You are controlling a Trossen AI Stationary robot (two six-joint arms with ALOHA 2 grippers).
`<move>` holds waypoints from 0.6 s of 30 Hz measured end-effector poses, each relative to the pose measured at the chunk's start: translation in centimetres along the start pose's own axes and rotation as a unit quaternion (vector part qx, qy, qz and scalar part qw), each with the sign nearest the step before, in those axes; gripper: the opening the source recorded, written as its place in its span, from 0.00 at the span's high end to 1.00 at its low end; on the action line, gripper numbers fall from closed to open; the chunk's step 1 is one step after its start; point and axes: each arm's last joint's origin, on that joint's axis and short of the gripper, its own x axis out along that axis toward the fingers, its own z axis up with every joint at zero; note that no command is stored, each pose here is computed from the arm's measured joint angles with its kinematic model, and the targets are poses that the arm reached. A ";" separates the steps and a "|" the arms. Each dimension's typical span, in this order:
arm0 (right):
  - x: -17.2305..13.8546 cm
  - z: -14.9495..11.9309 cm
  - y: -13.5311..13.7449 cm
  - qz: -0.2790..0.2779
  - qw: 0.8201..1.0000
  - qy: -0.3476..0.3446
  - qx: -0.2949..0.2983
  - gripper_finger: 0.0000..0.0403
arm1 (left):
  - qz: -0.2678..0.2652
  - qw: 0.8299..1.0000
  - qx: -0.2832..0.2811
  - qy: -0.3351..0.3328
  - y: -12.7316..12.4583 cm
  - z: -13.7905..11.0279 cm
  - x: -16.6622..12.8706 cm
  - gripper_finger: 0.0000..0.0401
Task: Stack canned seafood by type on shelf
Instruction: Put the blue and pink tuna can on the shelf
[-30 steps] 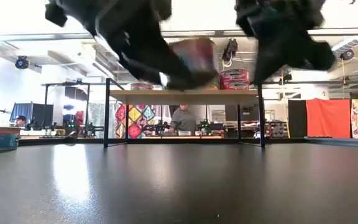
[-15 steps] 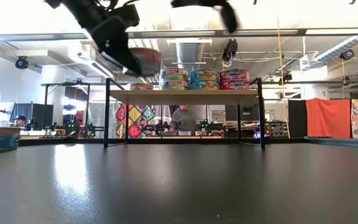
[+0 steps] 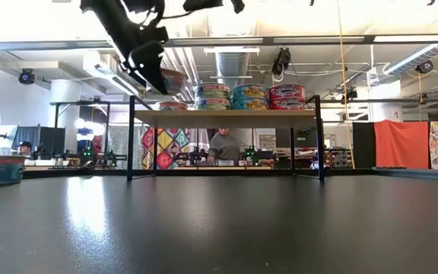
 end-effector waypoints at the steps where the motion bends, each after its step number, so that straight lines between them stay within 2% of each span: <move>1: 0.2 0.4 -0.4 -0.005 1.000 -0.004 -0.021 0.97 | -0.001 1.000 -0.010 0.003 0.5 0.0 0.2 0.14; 5: 1.7 0.5 -2.0 -0.023 0.995 0.019 -0.093 0.97 | -0.010 0.999 -0.043 0.003 1.7 0.0 0.7 0.14; 11: 5.4 -1.2 -2.6 -0.018 0.977 0.108 -0.182 0.97 | -0.018 0.998 -0.056 0.032 2.3 -0.4 2.7 0.14; 18: 9.9 -2.9 -4.1 -0.020 0.968 0.176 -0.178 0.97 | -0.015 0.997 -0.061 0.034 2.2 -0.1 4.1 0.14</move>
